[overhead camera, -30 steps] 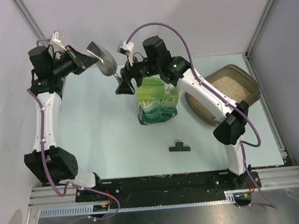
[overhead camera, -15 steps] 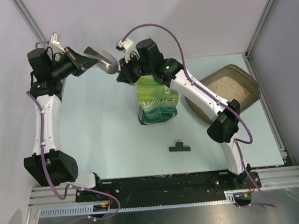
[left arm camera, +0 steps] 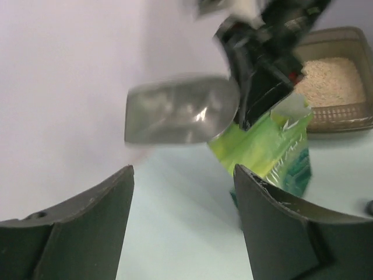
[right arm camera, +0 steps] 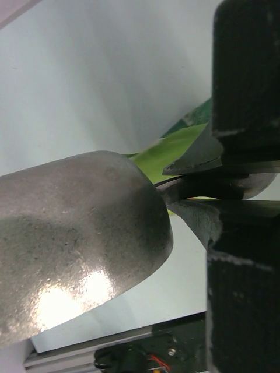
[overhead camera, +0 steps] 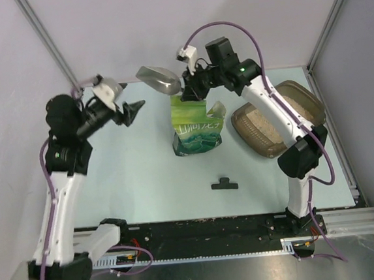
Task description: Fill the litter box with clean litter
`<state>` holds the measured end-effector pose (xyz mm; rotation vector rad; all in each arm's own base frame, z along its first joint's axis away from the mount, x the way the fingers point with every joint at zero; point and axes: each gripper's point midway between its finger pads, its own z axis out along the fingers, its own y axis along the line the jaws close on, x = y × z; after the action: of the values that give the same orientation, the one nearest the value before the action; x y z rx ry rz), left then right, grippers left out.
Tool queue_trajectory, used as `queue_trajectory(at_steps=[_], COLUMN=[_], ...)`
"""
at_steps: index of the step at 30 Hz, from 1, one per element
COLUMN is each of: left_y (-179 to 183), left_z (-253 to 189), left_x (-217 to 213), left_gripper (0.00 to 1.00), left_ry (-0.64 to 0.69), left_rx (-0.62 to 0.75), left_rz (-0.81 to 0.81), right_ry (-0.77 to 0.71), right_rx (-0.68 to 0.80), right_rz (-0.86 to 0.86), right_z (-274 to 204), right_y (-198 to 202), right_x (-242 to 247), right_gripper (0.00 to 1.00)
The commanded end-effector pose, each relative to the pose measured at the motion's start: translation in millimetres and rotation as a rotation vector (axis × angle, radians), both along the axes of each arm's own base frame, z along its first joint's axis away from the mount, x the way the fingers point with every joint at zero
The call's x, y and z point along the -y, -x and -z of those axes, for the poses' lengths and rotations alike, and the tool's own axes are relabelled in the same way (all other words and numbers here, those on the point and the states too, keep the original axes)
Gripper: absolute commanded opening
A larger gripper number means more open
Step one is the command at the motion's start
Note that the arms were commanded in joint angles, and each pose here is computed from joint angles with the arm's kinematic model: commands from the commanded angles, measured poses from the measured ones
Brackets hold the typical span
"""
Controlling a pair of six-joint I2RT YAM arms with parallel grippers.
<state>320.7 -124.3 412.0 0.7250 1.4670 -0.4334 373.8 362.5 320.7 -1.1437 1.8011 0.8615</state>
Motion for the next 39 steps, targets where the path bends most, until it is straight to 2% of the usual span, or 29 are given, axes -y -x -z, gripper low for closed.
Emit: queue_trajectory(at_steps=[1, 2, 7, 8, 11, 19, 22, 23, 24, 25, 26, 28, 29, 31, 33, 34, 35, 36, 37, 39], left_y=[15.4, 15.1, 17.7, 16.4, 13.1, -5.0, -6.6, -7.8, -8.5, -10.4, -12.9, -17.8, -19.2, -22.6, -23.5, -19.8, -18.0, -15.5, -13.4, -10.8], left_z=[-34.9, -38.9, -41.4, -37.9, -31.1, 6.8, 14.1, 18.3, 19.7, 23.4, 26.8, 31.4, 30.2, 32.5, 31.6, 28.0, 25.5, 22.7, 18.0, 17.9], left_x=[16.2, 20.1, 54.5, 59.5, 76.1, 101.8, 102.8, 103.0, 101.2, 100.1, 98.4, 91.6, 89.8, 82.0, 77.1, 78.6, 78.7, 80.6, 83.2, 93.7], left_gripper=[0.74, 0.74, 0.74, 0.74, 0.71, 0.54, 0.38, 0.26, 0.2, 0.13, 0.0, 0.0, 0.0, 0.0, 0.0, 0.0, 0.0, 0.0, 0.0, 0.0], left_ry=[-0.486, -0.559, -0.712, -0.776, -0.863, -1.033, -1.051, -1.057, -1.064, -1.06, -1.055, -0.992, -0.948, -0.814, -0.724, -0.634, -0.591, -0.55, -0.485, -0.431], left_rx=[0.557, 0.629, 0.791, 0.843, 0.906, 0.93, 0.922, 0.912, 0.903, 0.882, 0.856, 0.753, 0.708, 0.566, 0.487, 0.43, 0.405, 0.386, 0.348, 0.316], left_rz=[0.034, 0.042, 0.116, 0.133, 0.166, 0.234, 0.243, 0.246, 0.238, 0.233, 0.224, 0.179, 0.16, 0.104, 0.068, 0.058, 0.054, 0.059, 0.059, 0.101], right_ry=[0.019, 0.027, 0.043, 0.049, 0.056, 0.064, 0.07, 0.075, 0.074, 0.074, 0.072, 0.021, -0.012, -0.146, -0.272, -0.323, -0.354, -0.416, -0.456, -0.521], right_rx=[0.044, 0.045, 0.04, 0.05, 0.084, 0.134, 0.144, 0.139, 0.141, 0.141, 0.144, 0.152, 0.148, 0.129, 0.075, 0.071, 0.056, 0.104, -0.024, -0.006], right_rz=[-0.1, -0.093, -0.08, -0.083, -0.098, -0.094, -0.085, -0.084, -0.074, -0.067, -0.057, 0.0, 0.015, 0.022, 0.032, 0.047, 0.074, 0.081, 0.066, 0.041], right_z=[-26.5, -24.6, -17.6, -17.5, -21.8, -31.6, -32.3, -28.6, -29.7, -29.9, -31.7, -52.3, -62.3, -96.8, -118.3, -131.5, -133.3, -150.8, -134.8, -147.9], right_y=[44.9, 45.2, 52.0, 54.4, 59.8, 67.1, 67.3, 66.9, 65.3, 63.3, 60.5, 44.1, 39.1, 29.0, 22.0, 19.8, 13.8, 8.4, 13.1, 14.7], right_x=[17.4, 18.7, 18.6, 16.8, 14.4, 14.1, 17.3, 17.3, 19.5, 20.9, 23.3, 40.3, 47.8, 75.3, 90.2, 109.0, 118.0, 125.1, 126.2, 137.9], right_gripper=[0.0, 0.0, 0.0, 0.0, 0.0, 0.0, 0.0, 0.0, 0.0, 0.03, 0.22, 0.44, 0.59, 0.65, 0.68, 0.7, 0.75, 0.78, 0.79, 0.81])
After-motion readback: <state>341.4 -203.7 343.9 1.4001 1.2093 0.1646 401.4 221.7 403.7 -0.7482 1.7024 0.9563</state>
